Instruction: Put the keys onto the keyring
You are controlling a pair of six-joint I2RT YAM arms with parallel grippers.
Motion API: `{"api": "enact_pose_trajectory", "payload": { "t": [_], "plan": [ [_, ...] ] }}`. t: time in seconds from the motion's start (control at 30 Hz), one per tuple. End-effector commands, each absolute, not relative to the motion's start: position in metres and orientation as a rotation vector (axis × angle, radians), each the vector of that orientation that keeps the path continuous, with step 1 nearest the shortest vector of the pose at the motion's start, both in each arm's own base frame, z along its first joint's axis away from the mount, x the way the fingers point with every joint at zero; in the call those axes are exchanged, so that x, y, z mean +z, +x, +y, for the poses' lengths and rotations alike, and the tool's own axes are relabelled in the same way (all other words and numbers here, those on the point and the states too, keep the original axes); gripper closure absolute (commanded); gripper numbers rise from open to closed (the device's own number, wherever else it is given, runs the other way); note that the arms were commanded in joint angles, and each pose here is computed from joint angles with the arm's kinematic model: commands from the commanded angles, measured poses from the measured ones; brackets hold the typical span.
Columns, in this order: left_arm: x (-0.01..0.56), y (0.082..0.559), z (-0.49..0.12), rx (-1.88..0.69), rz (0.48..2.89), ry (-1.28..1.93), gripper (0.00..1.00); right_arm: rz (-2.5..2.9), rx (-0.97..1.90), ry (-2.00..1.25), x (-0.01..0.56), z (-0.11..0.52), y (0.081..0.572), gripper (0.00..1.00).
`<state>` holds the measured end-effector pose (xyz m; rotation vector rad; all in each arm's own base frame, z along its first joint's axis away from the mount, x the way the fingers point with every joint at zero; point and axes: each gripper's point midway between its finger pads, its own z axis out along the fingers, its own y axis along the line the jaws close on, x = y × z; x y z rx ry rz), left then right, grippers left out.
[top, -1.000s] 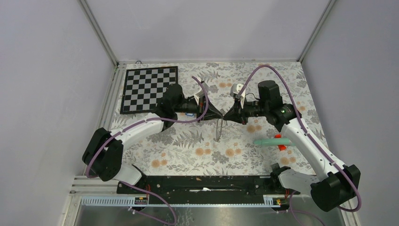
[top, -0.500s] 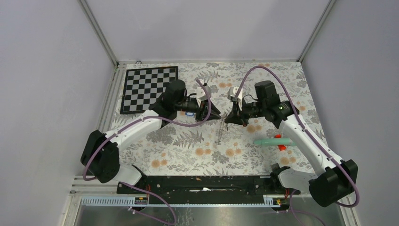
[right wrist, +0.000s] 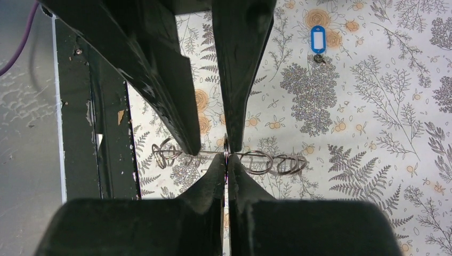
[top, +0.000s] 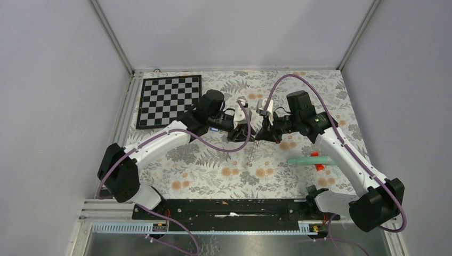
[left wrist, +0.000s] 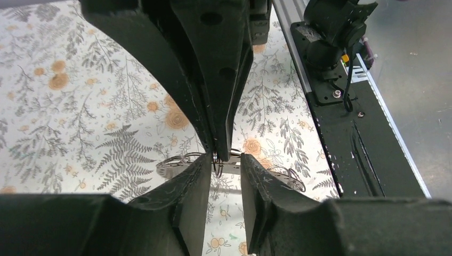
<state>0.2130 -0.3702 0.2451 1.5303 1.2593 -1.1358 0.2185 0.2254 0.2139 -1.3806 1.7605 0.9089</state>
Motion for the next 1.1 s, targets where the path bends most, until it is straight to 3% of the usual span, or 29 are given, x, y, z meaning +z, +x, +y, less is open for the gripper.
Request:
{"api": "enact_pose_trajectory", "payload": {
  "t": [0.0,0.33,1.07],
  "plan": [
    [0.254,0.22,-0.38,-1.101,1.206,1.542,0.69,1.687,0.905,-1.388,0.233,0.232,0.22,1.0],
    [0.253,0.221,-0.381,-1.108,1.213,1.537,0.85,1.691,0.91,-1.39,0.227,0.231,0.217,1.0],
    [0.262,0.214,-0.369,-1.113,1.191,1.517,0.74,1.692,0.905,-1.401,0.223,0.227,0.211,1.0]
  ]
}}
